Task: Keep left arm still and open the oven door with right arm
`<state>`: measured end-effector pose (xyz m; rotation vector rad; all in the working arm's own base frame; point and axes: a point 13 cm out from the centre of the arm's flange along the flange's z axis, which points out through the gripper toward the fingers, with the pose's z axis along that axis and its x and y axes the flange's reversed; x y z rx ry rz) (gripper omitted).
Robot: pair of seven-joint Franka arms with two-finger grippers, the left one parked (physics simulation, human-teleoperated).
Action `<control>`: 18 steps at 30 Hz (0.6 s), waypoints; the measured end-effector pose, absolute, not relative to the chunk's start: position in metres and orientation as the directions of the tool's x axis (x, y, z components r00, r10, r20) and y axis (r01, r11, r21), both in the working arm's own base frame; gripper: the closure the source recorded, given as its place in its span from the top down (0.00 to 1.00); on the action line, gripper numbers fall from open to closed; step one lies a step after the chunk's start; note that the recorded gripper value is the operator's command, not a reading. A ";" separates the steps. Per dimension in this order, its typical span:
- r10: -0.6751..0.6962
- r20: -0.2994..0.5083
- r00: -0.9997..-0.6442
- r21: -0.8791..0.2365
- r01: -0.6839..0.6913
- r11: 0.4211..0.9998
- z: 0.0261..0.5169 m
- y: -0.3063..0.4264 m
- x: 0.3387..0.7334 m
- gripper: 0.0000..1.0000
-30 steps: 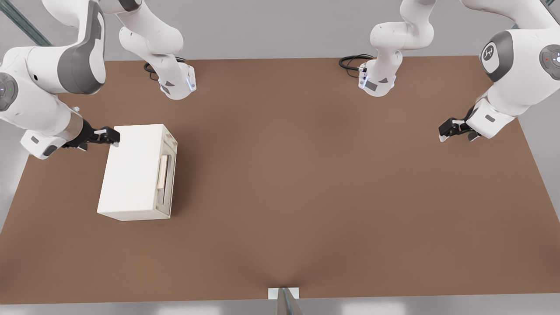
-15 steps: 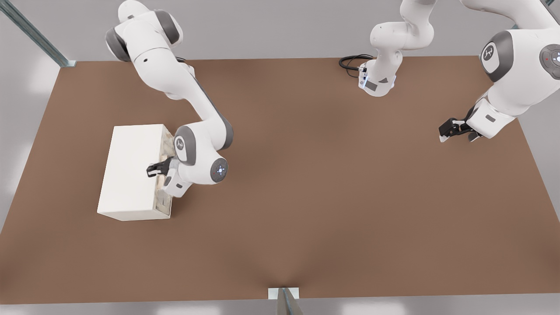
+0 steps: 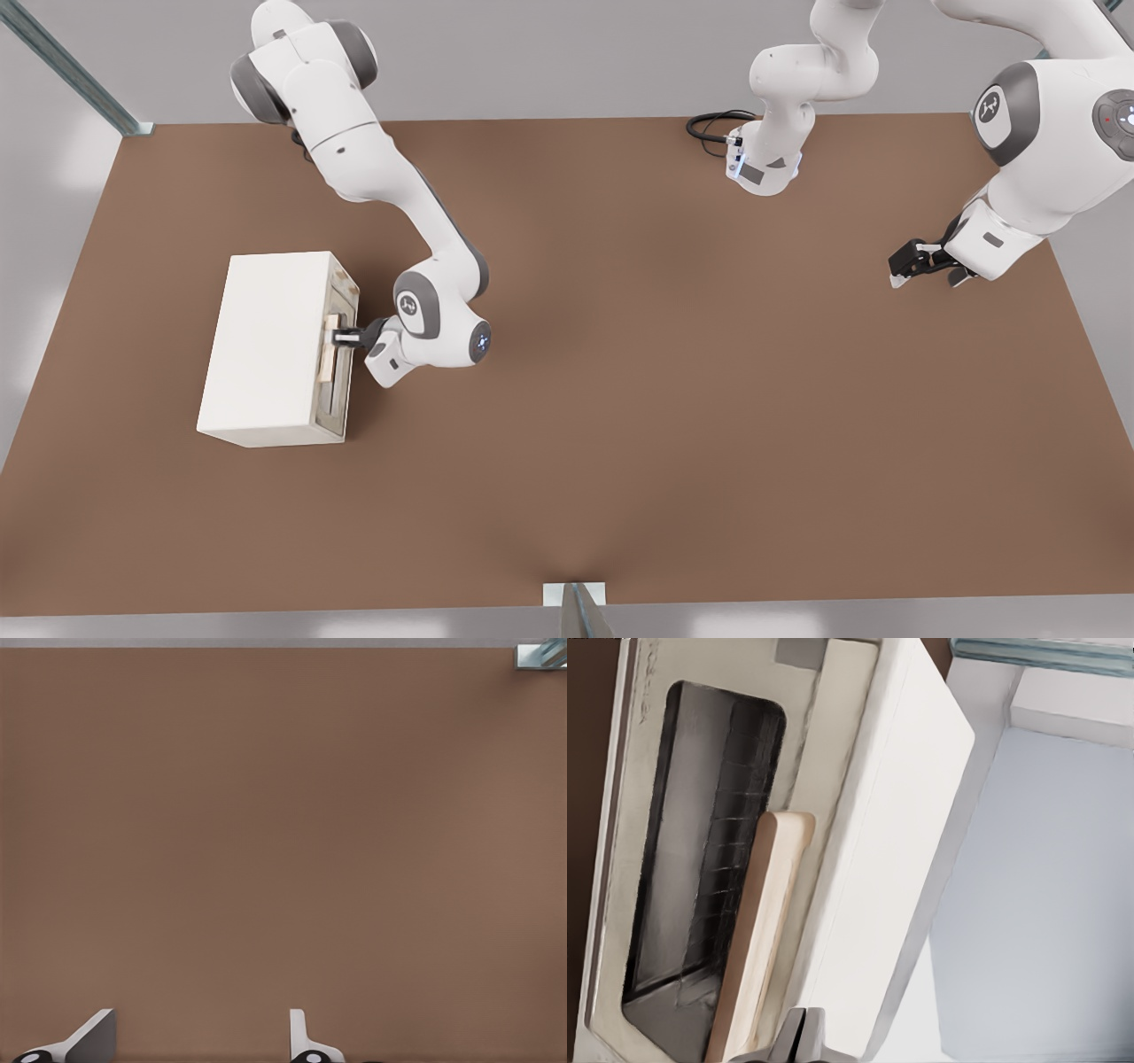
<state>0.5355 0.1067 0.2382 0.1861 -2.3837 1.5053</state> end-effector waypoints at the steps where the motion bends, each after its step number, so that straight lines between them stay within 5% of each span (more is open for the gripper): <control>1: 0.067 0.312 -0.948 -0.863 -0.253 0.437 0.234 0.104 0.535 0.00; 18: 0.164 0.072 -0.984 -0.912 0.002 0.411 0.218 0.093 0.539 0.00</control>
